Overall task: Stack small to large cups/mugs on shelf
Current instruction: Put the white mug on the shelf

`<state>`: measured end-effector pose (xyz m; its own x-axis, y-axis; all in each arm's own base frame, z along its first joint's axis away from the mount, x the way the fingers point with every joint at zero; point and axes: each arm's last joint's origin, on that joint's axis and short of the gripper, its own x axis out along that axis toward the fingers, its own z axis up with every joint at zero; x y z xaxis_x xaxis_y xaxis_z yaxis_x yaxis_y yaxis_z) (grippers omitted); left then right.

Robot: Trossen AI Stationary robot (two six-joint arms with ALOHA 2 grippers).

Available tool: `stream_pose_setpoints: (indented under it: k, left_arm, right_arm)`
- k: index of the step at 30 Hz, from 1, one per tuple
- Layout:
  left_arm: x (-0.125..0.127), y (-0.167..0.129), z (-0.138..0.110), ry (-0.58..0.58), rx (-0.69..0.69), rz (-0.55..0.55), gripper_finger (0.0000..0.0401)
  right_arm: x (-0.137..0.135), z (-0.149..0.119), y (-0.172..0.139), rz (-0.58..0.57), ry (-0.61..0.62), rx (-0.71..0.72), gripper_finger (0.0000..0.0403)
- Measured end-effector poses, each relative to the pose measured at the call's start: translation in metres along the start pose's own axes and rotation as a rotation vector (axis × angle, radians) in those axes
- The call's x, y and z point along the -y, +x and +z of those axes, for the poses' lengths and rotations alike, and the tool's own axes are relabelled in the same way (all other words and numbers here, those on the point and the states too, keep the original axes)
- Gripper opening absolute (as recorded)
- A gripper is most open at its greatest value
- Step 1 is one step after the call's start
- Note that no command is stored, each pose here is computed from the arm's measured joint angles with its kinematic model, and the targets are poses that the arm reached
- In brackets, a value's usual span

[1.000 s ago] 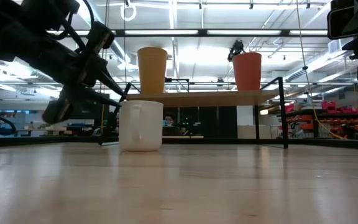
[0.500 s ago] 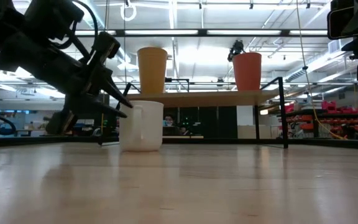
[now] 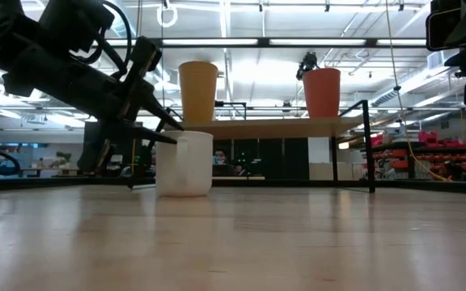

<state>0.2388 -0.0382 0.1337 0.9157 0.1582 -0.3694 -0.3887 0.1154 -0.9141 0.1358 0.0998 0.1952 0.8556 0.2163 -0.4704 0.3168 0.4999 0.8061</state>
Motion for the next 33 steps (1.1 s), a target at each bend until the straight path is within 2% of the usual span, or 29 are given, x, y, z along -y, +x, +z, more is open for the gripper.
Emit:
stream_pose_setpoints:
  k: [14, 21, 33]
  left_arm:
    - [0.0005, 0.0, -0.0007, -0.005, -0.024, -0.006, 0.009]
    - [0.0063, 0.0041, -0.0017, 0.028, -0.023, 0.024, 0.0084]
    - [0.0057, 0.0045, -0.0004, 0.0, -0.018, 0.03, 0.0081]
  right_arm:
    - [0.0, 0.0, 0.0, 0.0, -0.008, 0.0, 0.0087]
    - [0.0, 0.0001, 0.0, -0.001, -0.011, 0.004, 0.0087]
    - [0.0, 0.0002, 0.0, -0.001, -0.011, 0.005, 0.0087]
